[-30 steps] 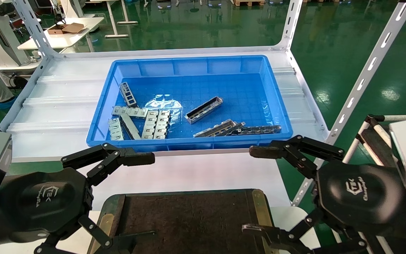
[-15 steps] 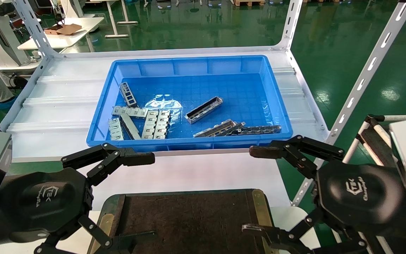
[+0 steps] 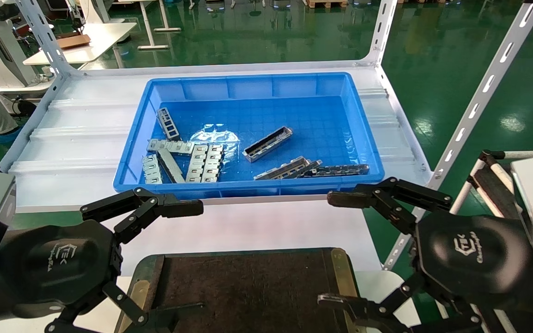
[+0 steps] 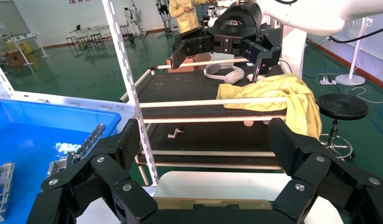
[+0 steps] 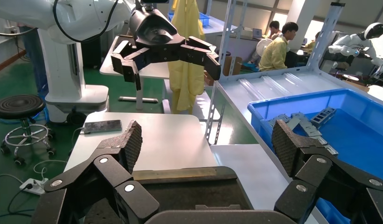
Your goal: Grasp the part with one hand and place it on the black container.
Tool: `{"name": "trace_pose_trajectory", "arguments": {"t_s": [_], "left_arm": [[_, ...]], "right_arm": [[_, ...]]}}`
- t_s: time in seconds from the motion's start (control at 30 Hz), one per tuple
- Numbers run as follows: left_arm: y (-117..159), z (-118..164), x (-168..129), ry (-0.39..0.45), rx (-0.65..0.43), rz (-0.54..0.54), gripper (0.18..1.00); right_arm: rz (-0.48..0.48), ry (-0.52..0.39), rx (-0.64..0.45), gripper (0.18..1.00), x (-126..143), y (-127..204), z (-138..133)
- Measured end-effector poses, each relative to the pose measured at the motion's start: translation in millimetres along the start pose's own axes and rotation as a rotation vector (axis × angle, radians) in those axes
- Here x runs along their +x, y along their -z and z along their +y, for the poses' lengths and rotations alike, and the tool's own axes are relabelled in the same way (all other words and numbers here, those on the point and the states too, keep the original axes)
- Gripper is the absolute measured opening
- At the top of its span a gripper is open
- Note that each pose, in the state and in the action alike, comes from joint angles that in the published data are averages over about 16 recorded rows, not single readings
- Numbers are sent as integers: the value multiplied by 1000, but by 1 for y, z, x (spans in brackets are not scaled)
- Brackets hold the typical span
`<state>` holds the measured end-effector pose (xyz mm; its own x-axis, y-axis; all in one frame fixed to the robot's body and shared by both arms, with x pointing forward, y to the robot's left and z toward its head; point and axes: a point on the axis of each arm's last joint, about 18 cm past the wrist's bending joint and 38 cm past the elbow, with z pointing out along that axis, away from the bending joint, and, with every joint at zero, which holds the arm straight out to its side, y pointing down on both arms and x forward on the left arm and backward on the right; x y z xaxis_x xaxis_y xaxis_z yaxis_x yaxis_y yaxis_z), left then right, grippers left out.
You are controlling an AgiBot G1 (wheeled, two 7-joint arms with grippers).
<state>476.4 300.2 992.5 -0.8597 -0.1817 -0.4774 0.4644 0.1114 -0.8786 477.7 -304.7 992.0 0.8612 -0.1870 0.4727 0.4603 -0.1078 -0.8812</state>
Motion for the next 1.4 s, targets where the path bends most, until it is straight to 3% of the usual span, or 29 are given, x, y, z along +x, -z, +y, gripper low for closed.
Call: {"name": "trace_pose_trajectory", "arguments": {"t_s": [0.73,1.4], "left_arm": [[-17,9,-31,-18,-7,-89,1001],[-87,32,-132,-37,-39,-227,1001]], "right_arm": [[0,0,0,1001,0,0,0],[0,0,0,1001,0,0,0]]}}
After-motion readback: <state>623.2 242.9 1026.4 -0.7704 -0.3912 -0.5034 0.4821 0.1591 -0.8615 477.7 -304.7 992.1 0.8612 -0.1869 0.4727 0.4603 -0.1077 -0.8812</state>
